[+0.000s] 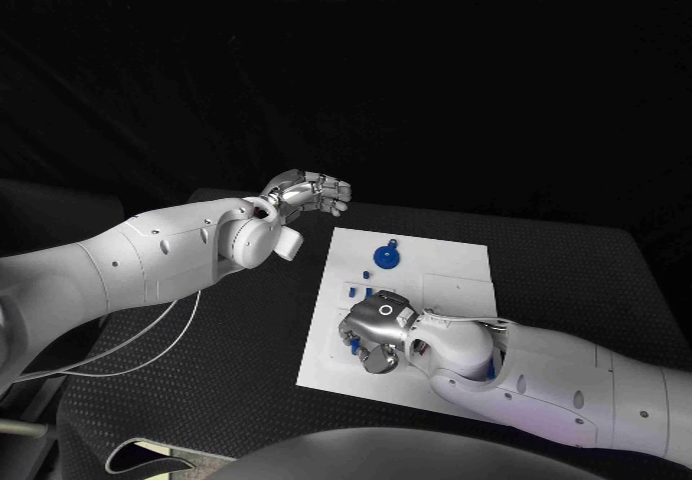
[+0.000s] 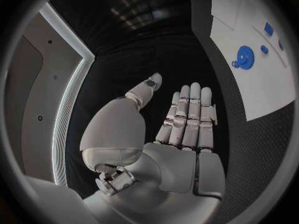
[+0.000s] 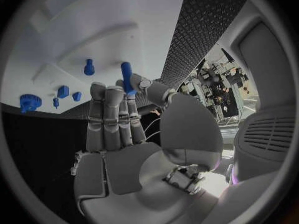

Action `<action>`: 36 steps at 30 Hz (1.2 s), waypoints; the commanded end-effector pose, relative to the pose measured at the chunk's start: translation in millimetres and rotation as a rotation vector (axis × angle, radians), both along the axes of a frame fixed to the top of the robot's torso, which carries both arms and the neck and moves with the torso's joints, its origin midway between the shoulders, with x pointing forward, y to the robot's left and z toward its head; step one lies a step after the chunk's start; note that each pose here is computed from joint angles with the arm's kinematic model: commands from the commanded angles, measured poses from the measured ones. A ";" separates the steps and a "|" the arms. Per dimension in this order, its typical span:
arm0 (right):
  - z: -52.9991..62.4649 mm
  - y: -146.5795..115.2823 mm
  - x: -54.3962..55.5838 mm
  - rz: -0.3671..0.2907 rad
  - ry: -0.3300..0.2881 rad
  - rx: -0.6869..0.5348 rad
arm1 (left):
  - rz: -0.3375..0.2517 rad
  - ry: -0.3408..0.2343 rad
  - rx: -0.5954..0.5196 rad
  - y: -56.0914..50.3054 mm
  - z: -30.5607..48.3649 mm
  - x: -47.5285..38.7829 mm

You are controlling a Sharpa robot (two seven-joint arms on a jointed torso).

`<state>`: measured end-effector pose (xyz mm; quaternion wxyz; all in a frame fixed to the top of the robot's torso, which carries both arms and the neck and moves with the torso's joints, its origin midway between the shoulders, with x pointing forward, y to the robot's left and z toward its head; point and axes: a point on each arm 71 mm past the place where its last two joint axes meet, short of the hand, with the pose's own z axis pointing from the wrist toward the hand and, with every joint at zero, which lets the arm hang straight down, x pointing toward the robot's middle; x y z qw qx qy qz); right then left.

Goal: Assemble the parts on the task board

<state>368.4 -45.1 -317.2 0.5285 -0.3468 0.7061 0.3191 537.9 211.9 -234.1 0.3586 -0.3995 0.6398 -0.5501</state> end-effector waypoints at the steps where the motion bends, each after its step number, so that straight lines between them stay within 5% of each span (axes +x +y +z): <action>1: -14.0 -4.1 -6.6 0.013 0.052 -0.082 | -0.016 0.001 -0.014 -2.3 0.7 -0.5; 8: -16.9 -4.4 -9.4 0.019 0.058 -0.091 | -0.018 0.002 -0.015 -2.6 0.5 -0.7; 26: -5.4 -7.0 -8.7 -0.012 -0.099 -0.011 | -0.014 0.002 -0.014 -0.6 0.2 -0.7; 36: -6.0 -7.9 -7.1 -0.025 -0.104 -0.016 | -0.016 0.002 -0.015 -1.0 -0.1 -1.0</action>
